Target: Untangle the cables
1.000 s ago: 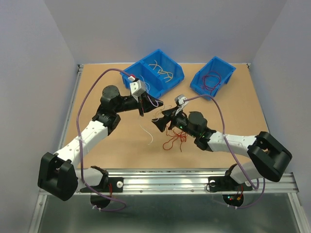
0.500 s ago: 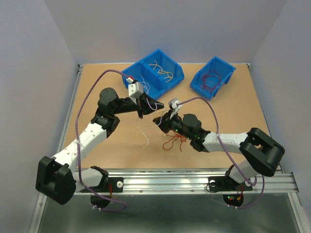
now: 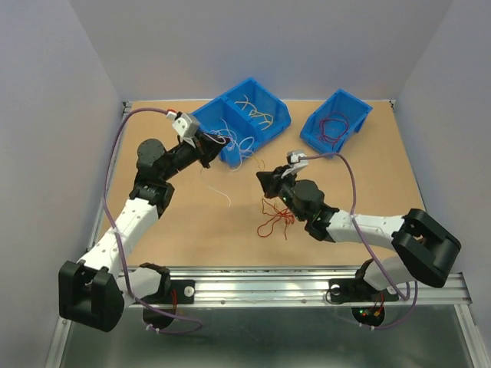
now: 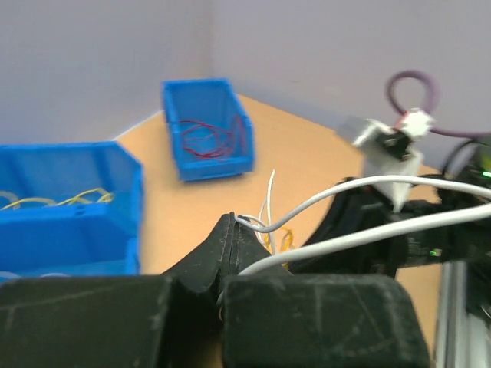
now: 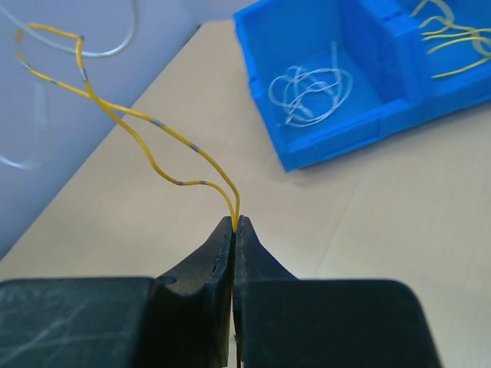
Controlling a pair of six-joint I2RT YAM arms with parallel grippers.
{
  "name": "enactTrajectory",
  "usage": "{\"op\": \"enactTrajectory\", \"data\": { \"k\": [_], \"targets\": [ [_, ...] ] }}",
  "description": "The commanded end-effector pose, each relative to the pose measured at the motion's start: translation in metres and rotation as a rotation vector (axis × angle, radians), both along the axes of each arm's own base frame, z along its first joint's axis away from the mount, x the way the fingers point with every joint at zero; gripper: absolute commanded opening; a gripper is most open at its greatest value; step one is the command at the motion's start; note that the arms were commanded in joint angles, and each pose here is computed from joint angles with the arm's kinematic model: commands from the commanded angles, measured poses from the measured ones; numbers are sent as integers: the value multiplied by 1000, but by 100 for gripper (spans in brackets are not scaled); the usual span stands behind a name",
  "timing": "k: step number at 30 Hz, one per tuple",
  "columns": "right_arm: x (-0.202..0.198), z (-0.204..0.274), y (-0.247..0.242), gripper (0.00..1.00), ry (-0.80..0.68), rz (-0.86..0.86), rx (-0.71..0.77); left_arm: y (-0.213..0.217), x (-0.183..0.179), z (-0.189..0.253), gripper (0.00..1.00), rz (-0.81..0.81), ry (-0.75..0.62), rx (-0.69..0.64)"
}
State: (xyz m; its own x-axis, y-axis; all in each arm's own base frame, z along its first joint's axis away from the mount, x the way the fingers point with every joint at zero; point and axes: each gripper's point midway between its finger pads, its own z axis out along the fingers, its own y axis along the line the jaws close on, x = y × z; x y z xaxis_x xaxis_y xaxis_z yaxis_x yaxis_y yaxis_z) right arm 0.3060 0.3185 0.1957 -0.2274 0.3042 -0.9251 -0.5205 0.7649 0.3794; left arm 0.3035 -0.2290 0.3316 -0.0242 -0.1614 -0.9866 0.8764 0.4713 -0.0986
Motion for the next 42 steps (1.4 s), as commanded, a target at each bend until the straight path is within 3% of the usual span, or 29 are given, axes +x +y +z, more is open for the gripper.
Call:
{"op": "enactTrajectory", "data": {
  "k": [1, 4, 7, 9, 21, 28, 34, 42],
  "targets": [
    [19, 6, -58, 1, 49, -330, 115, 61, 32, 36, 0, 425, -63, -146],
    [28, 3, -93, 1, 95, -459, 172, 107, 48, 35, 0, 689, -32, -240],
    [37, -11, -132, 0, 172, -583, 252, 132, 51, 36, 0, 789, -8, -297],
    [43, -18, -149, 1, 218, -623, 307, 141, 52, 36, 0, 815, 5, -318],
    [45, -15, -149, 1, 229, -622, 288, 144, 59, 35, 0, 829, 20, -321],
    [39, -16, -171, 0, 242, -728, 336, 206, 68, 35, 0, 1054, 77, -390],
    [41, -18, -167, 1, 253, -718, 315, 205, 61, 40, 0, 1023, 41, -413],
    [42, -12, -159, 0, 247, -674, 291, 165, 88, 36, 0, 826, 48, -308]
  ]
}}
